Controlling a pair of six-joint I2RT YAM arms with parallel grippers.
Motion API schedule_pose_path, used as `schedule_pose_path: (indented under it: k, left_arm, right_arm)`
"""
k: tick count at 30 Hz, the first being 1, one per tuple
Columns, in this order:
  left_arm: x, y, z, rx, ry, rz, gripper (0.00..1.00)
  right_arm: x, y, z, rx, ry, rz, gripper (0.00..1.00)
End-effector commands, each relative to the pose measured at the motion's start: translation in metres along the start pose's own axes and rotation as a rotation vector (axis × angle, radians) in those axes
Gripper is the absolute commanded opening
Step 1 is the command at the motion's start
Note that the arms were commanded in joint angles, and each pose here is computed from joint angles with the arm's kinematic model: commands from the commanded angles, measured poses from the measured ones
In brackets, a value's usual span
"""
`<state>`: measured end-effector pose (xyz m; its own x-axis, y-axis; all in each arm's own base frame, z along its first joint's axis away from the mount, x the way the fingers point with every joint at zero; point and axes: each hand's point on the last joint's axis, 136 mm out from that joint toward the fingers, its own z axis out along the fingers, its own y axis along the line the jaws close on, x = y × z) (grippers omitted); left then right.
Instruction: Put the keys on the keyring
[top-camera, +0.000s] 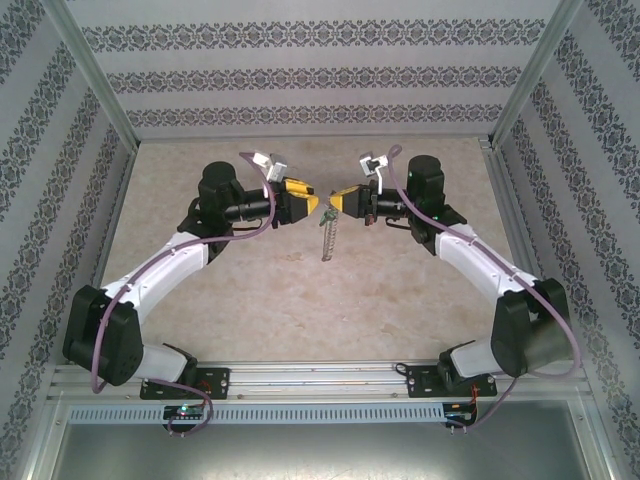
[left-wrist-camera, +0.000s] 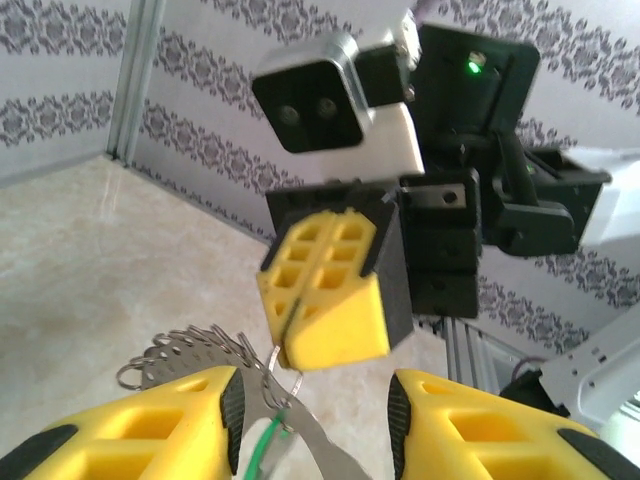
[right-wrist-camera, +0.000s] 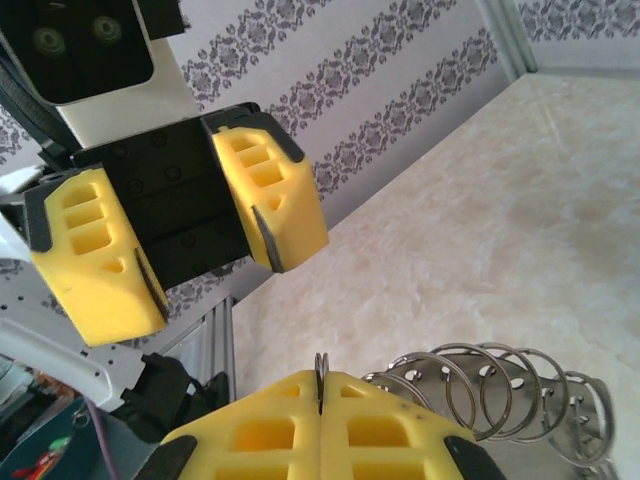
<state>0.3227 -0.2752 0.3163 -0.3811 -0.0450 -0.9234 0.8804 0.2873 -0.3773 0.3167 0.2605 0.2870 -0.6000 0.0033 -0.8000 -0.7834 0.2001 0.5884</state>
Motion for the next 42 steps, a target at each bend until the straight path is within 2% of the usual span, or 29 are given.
schedule_pose_path:
  k: [1,9,32,42]
  left_arm:
    - [0.017,-0.005,-0.003,0.039,0.104,-0.014,0.43]
    - [0.026,-0.001,0.004,0.076,0.152,-0.070,0.39]
    - [0.029,0.007,0.019,0.108,0.129,-0.127,0.34]
    - [0.031,0.005,0.024,0.127,0.123,-0.131,0.28]
  right_arm:
    - [0.005,0.011,0.000,-0.106,0.065,-0.017,0.00]
    - [0.007,0.005,0.005,-0.102,0.074,-0.001,0.00]
    - [0.009,0.008,0.014,-0.104,0.078,-0.012,0.00]
    - [0.010,0.007,0.014,-0.100,0.076,-0.014,0.00]
